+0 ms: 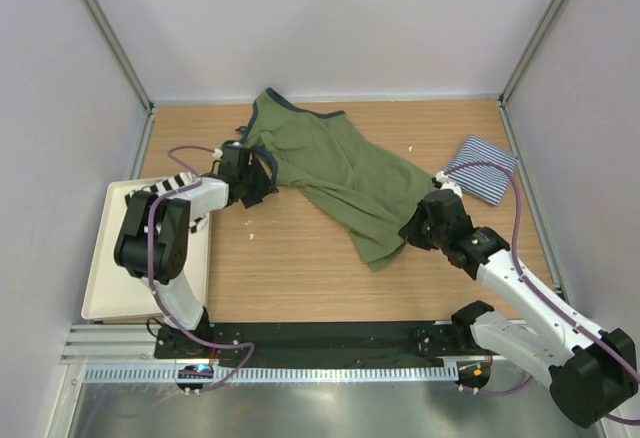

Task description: Fold and stack the tank tops

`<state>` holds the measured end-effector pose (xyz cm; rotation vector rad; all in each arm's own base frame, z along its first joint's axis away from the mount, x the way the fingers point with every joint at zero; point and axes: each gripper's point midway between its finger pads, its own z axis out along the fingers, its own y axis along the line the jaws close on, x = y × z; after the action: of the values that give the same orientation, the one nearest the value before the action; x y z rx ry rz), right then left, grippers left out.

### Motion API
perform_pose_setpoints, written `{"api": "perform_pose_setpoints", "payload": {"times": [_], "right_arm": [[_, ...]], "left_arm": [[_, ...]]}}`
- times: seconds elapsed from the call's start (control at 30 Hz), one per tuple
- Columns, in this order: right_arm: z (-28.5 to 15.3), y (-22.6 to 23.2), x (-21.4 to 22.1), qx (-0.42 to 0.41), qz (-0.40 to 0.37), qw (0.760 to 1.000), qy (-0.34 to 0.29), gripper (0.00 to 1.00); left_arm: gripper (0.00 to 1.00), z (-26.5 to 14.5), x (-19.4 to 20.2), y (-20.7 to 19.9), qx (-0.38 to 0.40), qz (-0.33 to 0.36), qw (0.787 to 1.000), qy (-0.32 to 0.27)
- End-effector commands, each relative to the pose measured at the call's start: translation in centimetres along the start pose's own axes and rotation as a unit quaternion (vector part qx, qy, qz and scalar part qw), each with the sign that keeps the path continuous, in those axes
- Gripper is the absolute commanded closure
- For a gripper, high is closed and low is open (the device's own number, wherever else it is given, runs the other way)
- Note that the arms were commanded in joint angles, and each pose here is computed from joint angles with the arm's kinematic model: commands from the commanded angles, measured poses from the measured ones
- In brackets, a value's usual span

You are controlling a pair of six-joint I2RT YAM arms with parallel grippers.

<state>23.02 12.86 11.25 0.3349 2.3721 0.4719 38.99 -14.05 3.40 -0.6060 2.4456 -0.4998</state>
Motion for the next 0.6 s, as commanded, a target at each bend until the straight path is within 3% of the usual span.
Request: {"api": "perform_pose_setpoints", "payload": {"times": [0.0, 0.2, 0.4, 0.57], "right_arm": [[0.1, 0.9, -1.0, -0.019, 0.0, 1.0, -0.015, 0.99], [0.1, 1.1, -1.3, -0.024, 0.001, 1.0, -0.016, 0.99], [0.1, 1.1, -1.5, -0.028, 0.004, 1.0, -0.015, 0.99], [0.4, 1.2, -1.3, -0.033, 0.004, 0.999, -0.009, 0.99]], "left_arm": [[0.44, 0.5, -2.6, -3.5, 0.057, 0.017, 0.998, -0.022], [0.48, 2.6, -3.0, -3.9, 0.048, 0.009, 0.999, -0.011], [0.64, 3.8, -3.5, -3.6, 0.032, 0.008, 0.999, -0.01], [0.59, 4.7, -3.5, -3.7, 0.03, 0.005, 1.0, -0.005]]}}
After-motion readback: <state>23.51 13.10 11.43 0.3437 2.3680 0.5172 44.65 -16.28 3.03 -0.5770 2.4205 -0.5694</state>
